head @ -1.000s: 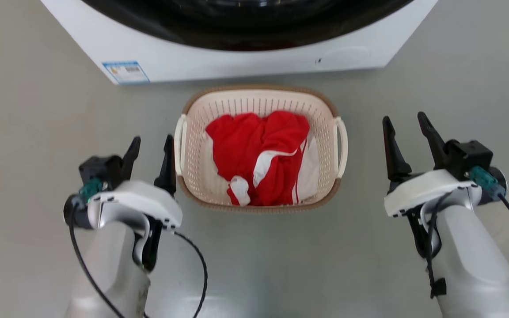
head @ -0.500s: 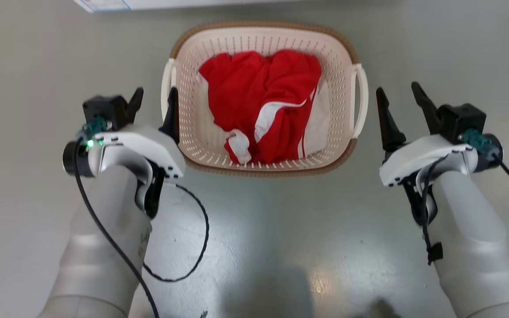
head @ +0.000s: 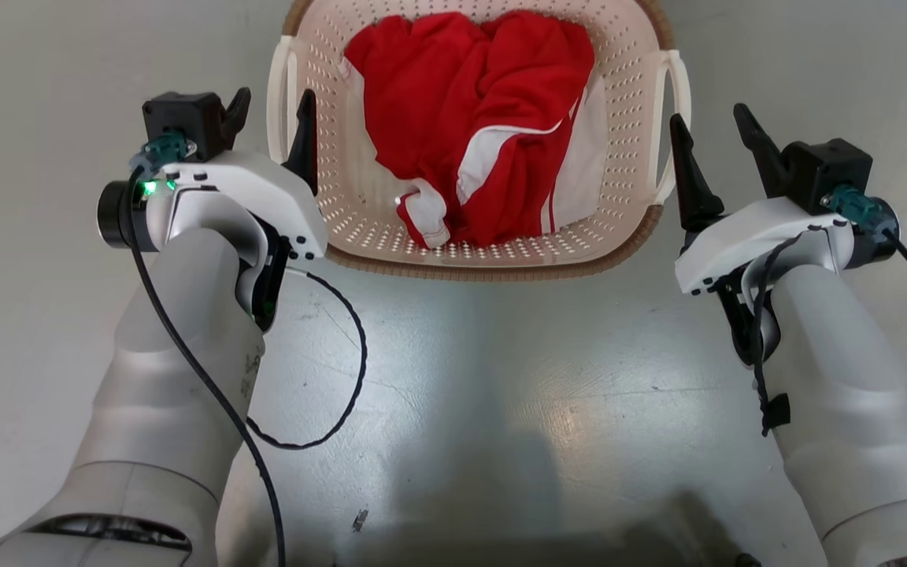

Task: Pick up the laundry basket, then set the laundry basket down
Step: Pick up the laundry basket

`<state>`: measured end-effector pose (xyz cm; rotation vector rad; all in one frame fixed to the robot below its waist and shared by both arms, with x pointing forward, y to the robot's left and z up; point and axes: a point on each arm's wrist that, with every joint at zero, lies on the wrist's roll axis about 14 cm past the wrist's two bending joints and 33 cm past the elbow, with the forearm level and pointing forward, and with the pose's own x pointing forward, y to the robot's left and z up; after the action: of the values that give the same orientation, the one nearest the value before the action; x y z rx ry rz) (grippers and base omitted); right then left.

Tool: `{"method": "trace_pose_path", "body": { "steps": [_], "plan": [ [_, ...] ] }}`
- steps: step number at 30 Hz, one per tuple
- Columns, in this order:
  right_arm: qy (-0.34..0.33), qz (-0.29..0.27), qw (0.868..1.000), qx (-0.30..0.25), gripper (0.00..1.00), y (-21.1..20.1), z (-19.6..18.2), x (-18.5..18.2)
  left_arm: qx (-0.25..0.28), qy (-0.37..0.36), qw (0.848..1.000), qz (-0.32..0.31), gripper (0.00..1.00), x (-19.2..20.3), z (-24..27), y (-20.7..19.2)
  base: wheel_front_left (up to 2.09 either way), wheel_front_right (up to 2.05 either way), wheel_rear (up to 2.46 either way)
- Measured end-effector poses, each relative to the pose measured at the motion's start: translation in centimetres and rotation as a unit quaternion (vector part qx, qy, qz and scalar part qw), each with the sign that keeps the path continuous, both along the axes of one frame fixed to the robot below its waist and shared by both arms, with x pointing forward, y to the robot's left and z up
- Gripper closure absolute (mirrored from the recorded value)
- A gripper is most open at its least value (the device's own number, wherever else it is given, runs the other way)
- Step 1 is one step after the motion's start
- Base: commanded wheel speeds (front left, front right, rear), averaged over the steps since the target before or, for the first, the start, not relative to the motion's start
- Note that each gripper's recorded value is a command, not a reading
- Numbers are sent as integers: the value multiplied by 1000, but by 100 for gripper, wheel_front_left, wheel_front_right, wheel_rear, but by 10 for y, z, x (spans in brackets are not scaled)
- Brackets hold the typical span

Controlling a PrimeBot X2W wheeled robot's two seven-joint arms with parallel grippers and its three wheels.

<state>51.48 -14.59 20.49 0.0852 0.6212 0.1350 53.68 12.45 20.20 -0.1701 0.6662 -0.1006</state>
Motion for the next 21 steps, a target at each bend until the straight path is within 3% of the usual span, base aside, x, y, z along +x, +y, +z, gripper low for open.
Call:
{"method": "trace_pose_path", "body": {
  "steps": [21],
  "plan": [
    [52, 9, 999, 6, 0, 8, -47, -11, 26, 40, 999, -15, 0, 1, -40, 4, 0, 0, 0]
  ]
}}
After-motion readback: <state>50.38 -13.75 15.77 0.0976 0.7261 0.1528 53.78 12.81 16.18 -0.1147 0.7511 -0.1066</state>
